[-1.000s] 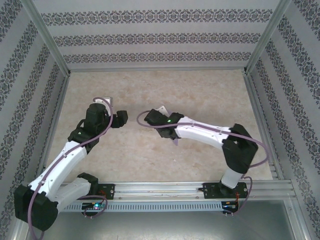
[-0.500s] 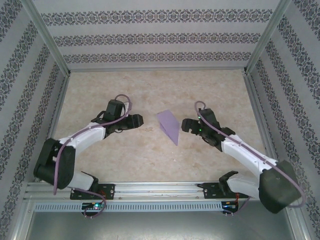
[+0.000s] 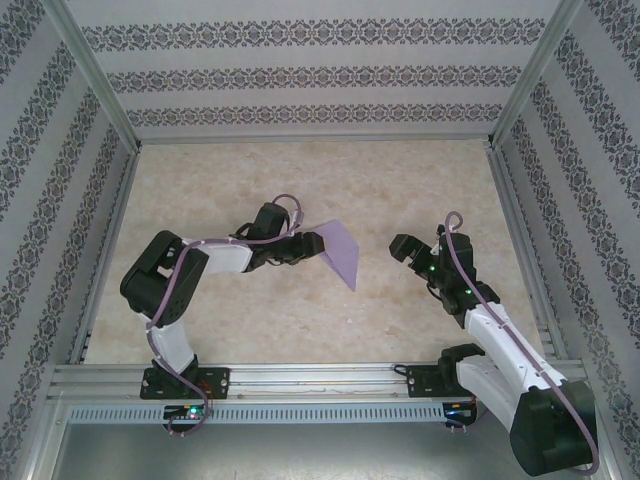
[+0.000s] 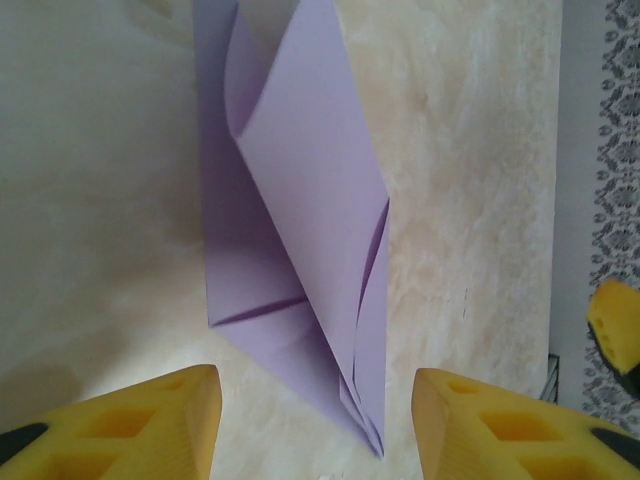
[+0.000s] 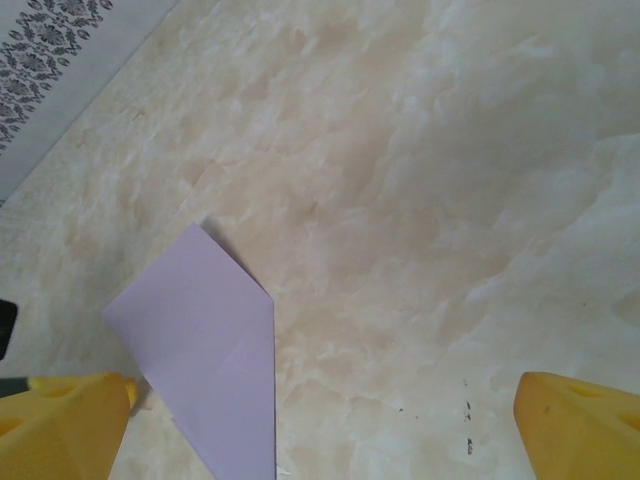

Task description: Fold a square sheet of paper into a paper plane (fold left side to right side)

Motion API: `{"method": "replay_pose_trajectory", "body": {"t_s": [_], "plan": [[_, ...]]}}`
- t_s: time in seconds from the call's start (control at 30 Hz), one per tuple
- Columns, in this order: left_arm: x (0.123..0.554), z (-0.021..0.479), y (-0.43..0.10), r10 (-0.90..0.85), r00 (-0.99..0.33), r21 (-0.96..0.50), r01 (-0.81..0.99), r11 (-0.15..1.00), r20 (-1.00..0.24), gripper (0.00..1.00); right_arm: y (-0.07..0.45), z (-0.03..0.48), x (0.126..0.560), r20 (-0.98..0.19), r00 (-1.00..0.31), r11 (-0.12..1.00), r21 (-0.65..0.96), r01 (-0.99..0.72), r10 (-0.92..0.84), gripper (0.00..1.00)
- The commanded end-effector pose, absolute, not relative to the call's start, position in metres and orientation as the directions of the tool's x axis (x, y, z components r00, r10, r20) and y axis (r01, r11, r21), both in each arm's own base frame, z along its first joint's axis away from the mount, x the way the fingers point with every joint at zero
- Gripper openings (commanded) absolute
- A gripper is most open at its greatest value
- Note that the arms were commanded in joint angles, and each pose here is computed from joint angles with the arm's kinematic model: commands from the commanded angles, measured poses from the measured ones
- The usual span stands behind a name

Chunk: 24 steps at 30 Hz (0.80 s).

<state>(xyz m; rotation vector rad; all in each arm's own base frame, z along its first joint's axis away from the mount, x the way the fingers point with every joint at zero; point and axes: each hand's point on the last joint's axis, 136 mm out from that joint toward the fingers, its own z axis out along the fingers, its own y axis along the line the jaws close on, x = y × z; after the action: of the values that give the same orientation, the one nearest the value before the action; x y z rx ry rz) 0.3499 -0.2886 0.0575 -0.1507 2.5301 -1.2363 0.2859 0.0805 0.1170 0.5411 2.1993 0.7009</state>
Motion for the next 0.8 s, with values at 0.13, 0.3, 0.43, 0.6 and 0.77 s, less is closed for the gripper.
{"method": "replay_pose_trajectory", "body": {"t_s": [0.13,0.3,0.43,0.6,0.77], "plan": [[0.378,0.067,-0.314,-0.316,-0.917,-0.847,0.042,0.529,-0.242,0.46,0.083,0.113,0.285,-0.507,-0.636,0.741,0.652,0.157,0.581,0.98],[0.385,0.059,-0.321,-0.319,-0.920,-0.857,0.032,0.514,-0.226,0.38,0.082,0.112,0.283,-0.504,-0.636,0.739,0.654,0.161,0.584,0.98],[0.388,0.055,-0.323,-0.313,-0.923,-0.856,0.034,0.516,-0.225,0.23,0.082,0.110,0.281,-0.501,-0.639,0.739,0.653,0.164,0.584,0.98],[0.382,0.066,-0.320,-0.267,-0.924,-0.838,0.092,0.537,-0.273,0.07,0.090,0.112,0.281,-0.493,-0.674,0.741,0.660,0.123,0.551,0.98],[0.372,0.084,-0.313,-0.212,-0.920,-0.836,0.181,0.518,-0.330,0.00,0.108,0.119,0.284,-0.497,-0.725,0.733,0.680,0.015,0.476,0.98]]}}
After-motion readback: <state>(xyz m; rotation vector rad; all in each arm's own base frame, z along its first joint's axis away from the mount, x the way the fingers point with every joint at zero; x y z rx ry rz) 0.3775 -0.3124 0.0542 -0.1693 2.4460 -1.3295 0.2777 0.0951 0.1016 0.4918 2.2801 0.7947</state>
